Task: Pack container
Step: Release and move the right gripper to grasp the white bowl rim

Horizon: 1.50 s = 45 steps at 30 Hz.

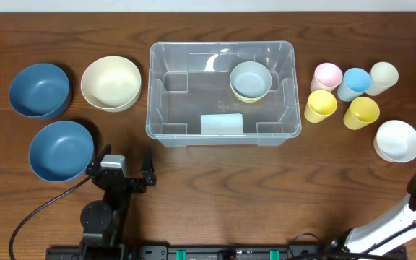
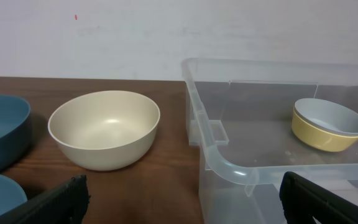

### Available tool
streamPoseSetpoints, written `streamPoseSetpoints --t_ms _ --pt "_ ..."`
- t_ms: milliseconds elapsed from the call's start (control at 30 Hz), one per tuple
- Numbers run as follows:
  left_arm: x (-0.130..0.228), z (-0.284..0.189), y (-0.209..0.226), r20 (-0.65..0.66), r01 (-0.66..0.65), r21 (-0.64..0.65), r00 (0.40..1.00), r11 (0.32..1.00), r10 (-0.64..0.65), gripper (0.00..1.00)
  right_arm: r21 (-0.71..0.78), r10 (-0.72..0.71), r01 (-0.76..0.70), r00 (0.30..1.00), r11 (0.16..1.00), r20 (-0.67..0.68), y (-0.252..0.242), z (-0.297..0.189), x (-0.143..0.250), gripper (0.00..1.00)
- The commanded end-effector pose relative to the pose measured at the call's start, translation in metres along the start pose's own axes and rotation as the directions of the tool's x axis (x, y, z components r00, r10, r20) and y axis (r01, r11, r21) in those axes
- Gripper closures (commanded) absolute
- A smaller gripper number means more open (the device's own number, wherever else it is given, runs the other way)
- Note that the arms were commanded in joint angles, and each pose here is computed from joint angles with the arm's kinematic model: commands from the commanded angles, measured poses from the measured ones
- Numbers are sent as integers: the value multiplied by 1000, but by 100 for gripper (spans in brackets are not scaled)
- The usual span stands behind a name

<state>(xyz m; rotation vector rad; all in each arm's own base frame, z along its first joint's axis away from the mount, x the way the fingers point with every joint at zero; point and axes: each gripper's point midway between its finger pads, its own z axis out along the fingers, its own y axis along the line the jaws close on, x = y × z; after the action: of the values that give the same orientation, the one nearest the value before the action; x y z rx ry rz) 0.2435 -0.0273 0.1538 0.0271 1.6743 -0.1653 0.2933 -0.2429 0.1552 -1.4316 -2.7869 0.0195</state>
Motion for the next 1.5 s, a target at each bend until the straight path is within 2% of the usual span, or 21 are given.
streamPoseSetpoints --t_ms 0,267,667,1000,1167,1300,1467 --pt "15 1 0 -47 -10 6 999 1000 11 2 -13 36 -36 999 999 -24 -4 16 6 66" --pt "15 1 0 -47 -10 6 999 1000 11 2 1 63 -63 996 998 -63 -9 64 13 67" --pt "15 1 0 -47 -10 6 999 1000 11 2 61 148 -142 985 988 -93 -52 76 18 66" --pt "15 1 0 -47 -10 6 999 1000 11 2 -68 23 -25 999 997 -23 -20 103 3 65" --pt "15 1 0 -47 -10 6 999 1000 11 2 -76 -37 38 999 996 22 -6 107 -4 67" --pt "15 1 0 -47 -10 6 999 1000 11 2 -61 -76 78 996 995 36 2 116 -3 75" --pt "15 1 0 -47 -10 6 999 1000 11 2 -26 -76 77 997 997 24 -2 125 3 77"
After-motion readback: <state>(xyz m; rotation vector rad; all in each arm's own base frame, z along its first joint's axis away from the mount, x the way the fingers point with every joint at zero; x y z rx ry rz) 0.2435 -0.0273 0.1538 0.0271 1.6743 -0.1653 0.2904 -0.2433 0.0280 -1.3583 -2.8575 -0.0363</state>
